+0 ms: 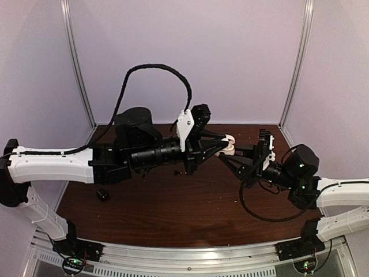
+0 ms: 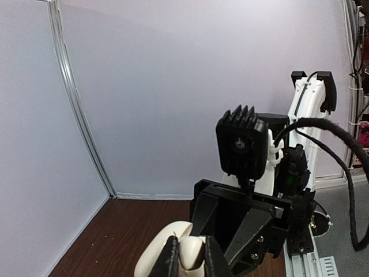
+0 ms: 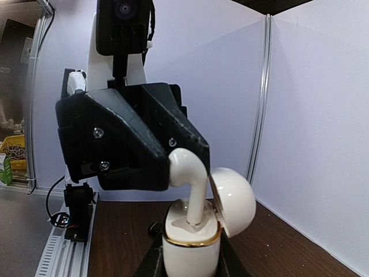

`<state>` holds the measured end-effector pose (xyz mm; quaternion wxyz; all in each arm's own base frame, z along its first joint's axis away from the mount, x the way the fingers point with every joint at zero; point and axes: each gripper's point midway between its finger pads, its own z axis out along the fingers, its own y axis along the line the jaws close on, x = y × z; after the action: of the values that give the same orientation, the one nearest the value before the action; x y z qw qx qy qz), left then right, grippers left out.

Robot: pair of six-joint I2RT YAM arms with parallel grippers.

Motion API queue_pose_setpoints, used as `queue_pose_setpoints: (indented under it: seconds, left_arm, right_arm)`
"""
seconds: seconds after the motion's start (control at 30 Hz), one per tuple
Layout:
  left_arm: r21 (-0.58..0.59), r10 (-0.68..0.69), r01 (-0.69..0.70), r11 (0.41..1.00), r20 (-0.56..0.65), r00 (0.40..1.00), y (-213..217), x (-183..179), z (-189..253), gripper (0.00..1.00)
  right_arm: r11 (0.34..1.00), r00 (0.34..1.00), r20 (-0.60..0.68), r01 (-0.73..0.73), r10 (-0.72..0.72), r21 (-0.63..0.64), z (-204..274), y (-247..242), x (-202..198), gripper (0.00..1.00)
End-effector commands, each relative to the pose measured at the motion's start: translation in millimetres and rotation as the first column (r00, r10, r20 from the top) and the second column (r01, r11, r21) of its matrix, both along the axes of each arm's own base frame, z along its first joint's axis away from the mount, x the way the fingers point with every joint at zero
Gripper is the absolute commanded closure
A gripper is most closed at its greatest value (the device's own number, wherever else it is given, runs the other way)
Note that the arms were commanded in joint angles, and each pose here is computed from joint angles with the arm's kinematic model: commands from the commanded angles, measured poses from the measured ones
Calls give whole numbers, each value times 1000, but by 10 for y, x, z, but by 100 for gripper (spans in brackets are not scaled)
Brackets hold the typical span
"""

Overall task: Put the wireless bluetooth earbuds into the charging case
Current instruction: Place the right earbud in the right side groove of the charging case.

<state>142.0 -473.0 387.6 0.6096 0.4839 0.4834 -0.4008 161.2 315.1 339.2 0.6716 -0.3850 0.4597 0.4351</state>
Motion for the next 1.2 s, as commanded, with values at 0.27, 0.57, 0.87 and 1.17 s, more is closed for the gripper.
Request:
queue_pose_setpoints:
  seconds: [0.27, 0.57, 0.87, 1.17]
  left_arm:
    - [-55, -24, 24, 998, -1, 1000, -132, -35, 197, 95]
    - [-28, -26, 26, 999, -16, 1000, -201, -32, 82, 94]
    - [14, -7, 8, 1000, -37, 999, -209, 5, -59, 91]
    - [65, -3, 6, 998, -47, 999, -261, 27, -178, 89]
  right_arm:
    - [1000, 1000, -1, 0, 0, 19, 21, -18, -36, 100]
    - [999, 1000, 10, 4, -4, 37, 71, -61, -61, 100]
    - [997, 1000, 25, 8, -10, 74, 164, -148, -103, 100]
    - [997, 999, 44, -20, 17, 76, 170, -150, -166, 100]
